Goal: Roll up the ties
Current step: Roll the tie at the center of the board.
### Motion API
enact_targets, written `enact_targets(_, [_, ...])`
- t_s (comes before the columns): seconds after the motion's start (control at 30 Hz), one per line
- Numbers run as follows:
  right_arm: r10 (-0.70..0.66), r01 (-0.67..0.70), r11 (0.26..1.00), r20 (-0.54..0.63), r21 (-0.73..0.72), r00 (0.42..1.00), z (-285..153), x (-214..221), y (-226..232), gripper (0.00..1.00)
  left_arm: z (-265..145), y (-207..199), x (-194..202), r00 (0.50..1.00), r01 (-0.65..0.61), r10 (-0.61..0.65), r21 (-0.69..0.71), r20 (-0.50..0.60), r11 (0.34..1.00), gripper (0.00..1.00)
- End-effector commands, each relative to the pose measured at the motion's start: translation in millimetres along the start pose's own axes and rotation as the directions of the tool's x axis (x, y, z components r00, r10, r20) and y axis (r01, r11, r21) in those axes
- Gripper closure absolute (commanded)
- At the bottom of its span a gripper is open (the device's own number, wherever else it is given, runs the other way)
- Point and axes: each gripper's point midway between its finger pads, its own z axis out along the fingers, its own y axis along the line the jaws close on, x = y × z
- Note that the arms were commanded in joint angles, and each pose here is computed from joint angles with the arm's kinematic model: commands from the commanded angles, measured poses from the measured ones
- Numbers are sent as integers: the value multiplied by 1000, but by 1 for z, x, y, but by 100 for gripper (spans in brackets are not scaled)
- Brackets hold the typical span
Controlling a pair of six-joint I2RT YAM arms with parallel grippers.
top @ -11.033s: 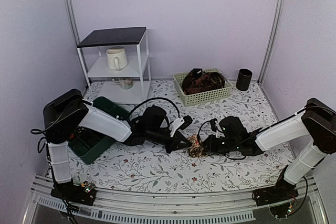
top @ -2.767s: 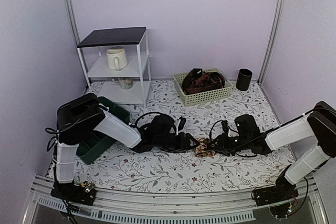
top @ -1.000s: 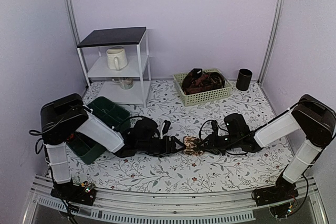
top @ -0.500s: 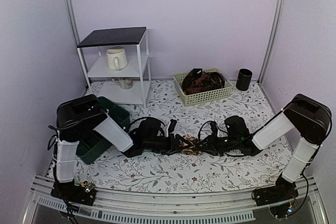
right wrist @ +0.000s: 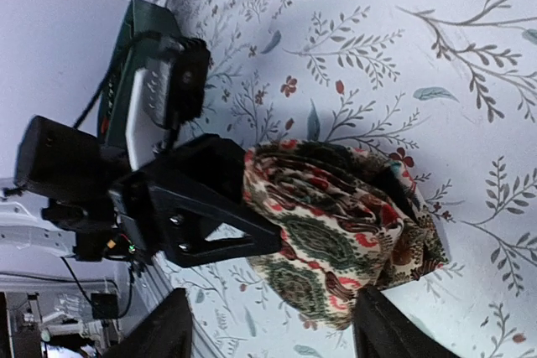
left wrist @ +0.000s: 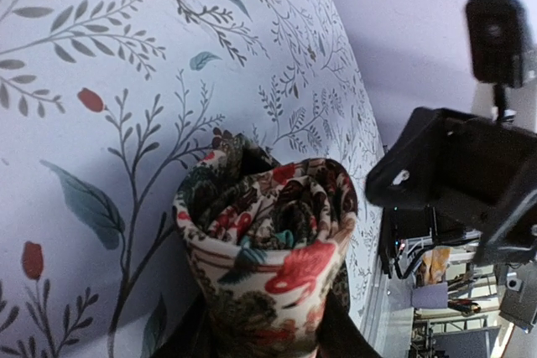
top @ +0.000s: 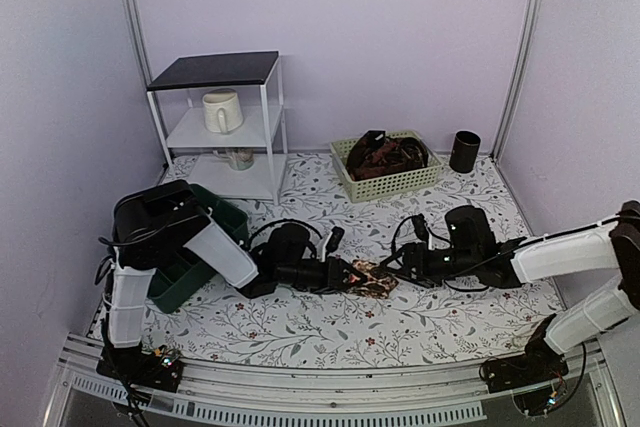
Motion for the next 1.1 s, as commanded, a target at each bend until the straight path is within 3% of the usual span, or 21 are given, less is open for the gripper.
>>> enact_targets(0.0, [-136, 135, 990, 22, 49, 990, -17, -10, 1, 22, 5, 12, 15, 996, -49, 50, 13, -72, 999, 69])
enact_targets(0.17, [-216, 217, 975, -43, 36, 976, -2, -18, -6, 0, 6, 8, 14, 986, -142, 145, 40, -84, 989, 71])
enact_targets(0.43, [-323, 320, 946, -141, -44, 936, 24, -6, -13, 0, -5, 17, 17, 984, -148, 156, 103, -81, 984, 72])
enact_targets(0.7, [-327, 304, 943, -209, -133, 922, 42, 14, -22, 0, -7, 26, 14, 982, -160, 172, 131, -83, 978, 74])
enact_targets(0.83, [-321, 285, 943, -244, -172, 915, 49, 20, -23, 5, -6, 30, 15, 979, -164, 177, 124, -98, 979, 75])
enact_targets(1.07, [-317, 265, 940, -265, -214, 911, 52, 25, -20, 30, -10, 34, 17, 971, -201, 210, 84, -114, 976, 76])
